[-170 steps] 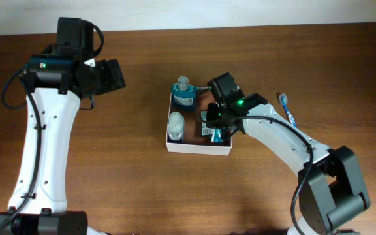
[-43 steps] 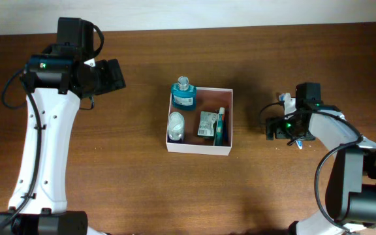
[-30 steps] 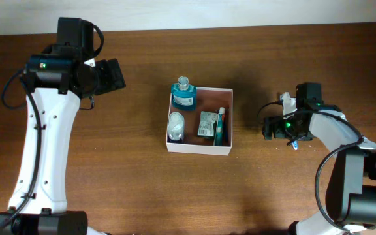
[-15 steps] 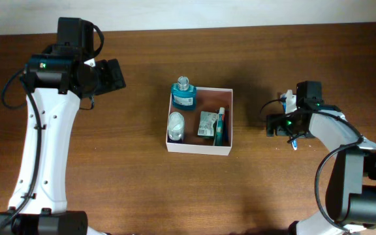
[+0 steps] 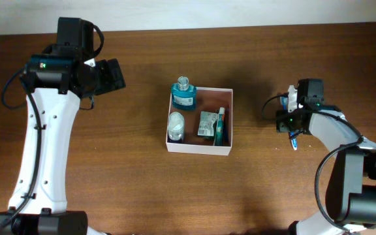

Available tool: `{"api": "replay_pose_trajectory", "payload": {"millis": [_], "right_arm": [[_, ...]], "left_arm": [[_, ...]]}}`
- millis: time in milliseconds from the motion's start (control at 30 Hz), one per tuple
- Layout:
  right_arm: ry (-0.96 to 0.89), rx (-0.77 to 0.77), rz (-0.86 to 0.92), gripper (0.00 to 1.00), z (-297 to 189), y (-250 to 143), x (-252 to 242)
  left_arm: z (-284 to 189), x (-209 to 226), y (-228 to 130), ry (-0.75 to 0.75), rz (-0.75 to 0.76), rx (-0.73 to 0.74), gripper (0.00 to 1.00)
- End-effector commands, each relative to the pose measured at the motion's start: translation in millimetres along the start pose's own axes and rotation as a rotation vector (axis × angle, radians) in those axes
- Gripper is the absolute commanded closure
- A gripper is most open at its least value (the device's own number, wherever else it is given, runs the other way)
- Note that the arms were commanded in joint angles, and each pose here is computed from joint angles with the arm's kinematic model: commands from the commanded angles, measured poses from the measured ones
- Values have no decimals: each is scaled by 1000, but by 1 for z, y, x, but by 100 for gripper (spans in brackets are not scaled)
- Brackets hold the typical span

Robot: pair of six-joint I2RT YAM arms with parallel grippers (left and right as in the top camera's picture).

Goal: Pack container
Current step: 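Lower right gripper and close it on the toothbrush handle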

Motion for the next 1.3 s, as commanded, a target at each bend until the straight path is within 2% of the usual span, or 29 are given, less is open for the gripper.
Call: {"api": "replay_pose_trajectory", "payload": {"millis": [0,133,300,367,467,633,700,1000,1267], "right_arm": [[-20,25,-43,45,10,-3,-4],[-19,63,-54,51,21,-9,-4],[-14,88,-55,67,28,-13,-3],[-14,88,-55,78,28,-13,-3],[-15,95,-54,87,28,-14,-3],[-1,110,-39,88,27,-17,-1],[1,110,-8,96,27,-16,-1],[59,86,-3,96,11,-6,4],[137,60,48,96,-35,27,12]], "left_arm": [[-6,2,1,2,-9,-19,1],[-6,2,1,2,-9,-19,0],[-6,2,1,2,-9,-19,1],[-6,2,1,2,-9,-19,1],[-6,2,1,2,-9,-19,1],[-6,2,1,2,-9,-19,1],[-6,2,1,2,-9,-19,1],[-6,2,1,2,-9,-19,1],[-6,2,1,2,-9,-19,1]]}}
Point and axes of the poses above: each gripper's point midway between its finger pads, its own z axis out along the fingers, its own x axis along the line the jaws close on, y = z × x, the point moved 8 cm from there along -z, back along the fingers, and after that the axes turned 11 degrees about z, right-handed, at the moved point
